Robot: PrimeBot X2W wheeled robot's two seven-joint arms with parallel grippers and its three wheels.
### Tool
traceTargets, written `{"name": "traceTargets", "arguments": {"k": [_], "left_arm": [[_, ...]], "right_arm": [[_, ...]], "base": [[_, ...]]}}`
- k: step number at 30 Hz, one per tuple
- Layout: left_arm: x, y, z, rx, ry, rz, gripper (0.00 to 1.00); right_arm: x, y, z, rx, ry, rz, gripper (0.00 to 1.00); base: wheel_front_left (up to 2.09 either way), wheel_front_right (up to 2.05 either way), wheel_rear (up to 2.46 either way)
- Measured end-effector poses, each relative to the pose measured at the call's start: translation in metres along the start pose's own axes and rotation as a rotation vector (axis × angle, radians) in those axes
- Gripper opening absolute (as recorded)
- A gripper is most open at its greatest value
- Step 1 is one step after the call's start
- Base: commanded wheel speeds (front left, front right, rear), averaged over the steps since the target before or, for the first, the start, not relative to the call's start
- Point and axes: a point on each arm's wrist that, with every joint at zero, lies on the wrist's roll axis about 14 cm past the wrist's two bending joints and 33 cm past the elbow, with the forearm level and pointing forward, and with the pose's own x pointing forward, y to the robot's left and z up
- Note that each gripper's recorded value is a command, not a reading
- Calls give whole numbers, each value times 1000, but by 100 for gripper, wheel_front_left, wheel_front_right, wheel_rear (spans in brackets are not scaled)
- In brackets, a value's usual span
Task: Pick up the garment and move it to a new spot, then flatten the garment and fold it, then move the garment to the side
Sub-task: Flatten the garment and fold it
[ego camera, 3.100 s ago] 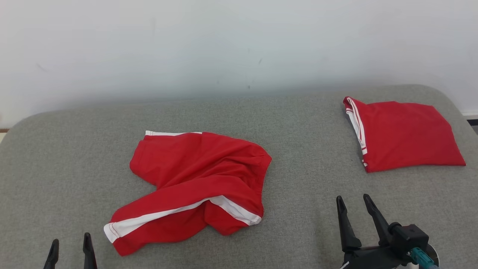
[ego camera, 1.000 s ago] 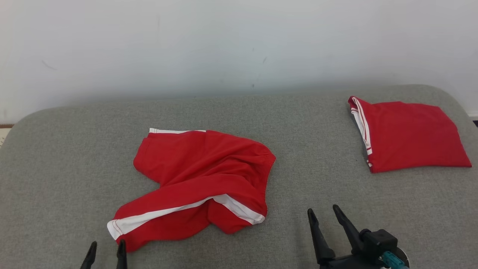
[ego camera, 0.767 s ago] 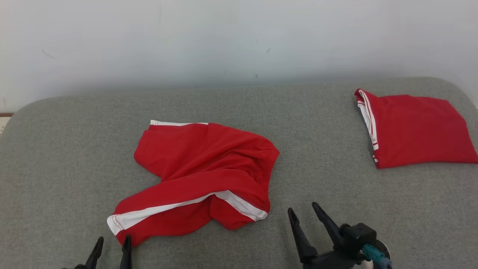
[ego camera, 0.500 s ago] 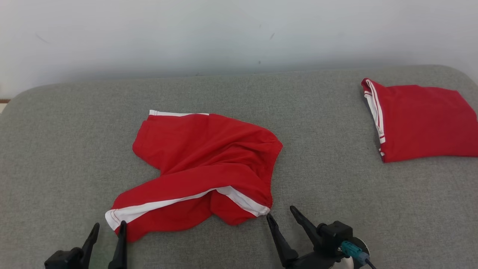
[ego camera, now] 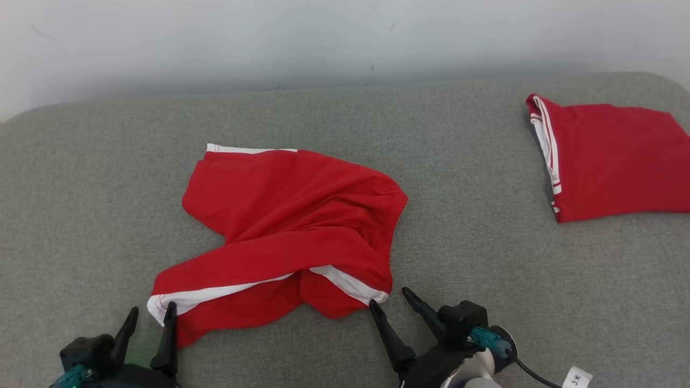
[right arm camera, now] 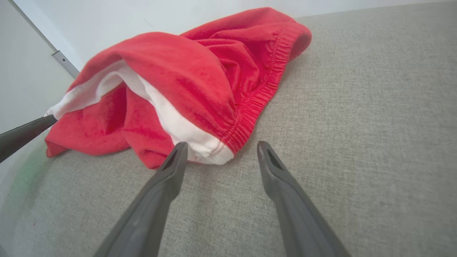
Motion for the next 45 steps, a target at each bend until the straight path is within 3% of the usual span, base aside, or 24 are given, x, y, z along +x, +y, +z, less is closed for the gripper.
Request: {"name": "traceTargets", "arguments": {"k": [4, 5, 6, 8, 9, 30, 37, 45], "left_arm": [[6, -4, -10, -28, 32, -9, 100], [6, -4, -10, -28, 32, -9, 100], [7, -5, -14, -33, 45, -11, 80], [8, -6, -18, -40, 60, -14, 33], [8, -6, -20, -47, 67, -14, 0], [4, -21, 6, -31, -17, -84, 0], [-12, -29, 38, 16, -120, -134, 0], [-24, -42, 83, 76, -249, -203, 0]], "right_arm": [[5, -1, -7, 13, 25, 6, 100], [5, -1, -7, 13, 25, 6, 87], [5, 0, -10, 16, 34, 9, 74], [8, 0, -11, 23, 41, 16, 0], [10, 1, -11, 25, 40, 18, 0], [10, -6, 16, 22, -43, -6, 0], [-1, -12, 29, -28, -69, -2, 0], [-3, -21, 75, -97, -173, 4, 0]], "base": [[0, 0, 0], [0, 0, 0], [0, 0, 0], [0, 0, 0], [0, 0, 0], [0, 0, 0], [0, 0, 0], [0, 0, 0]]}}
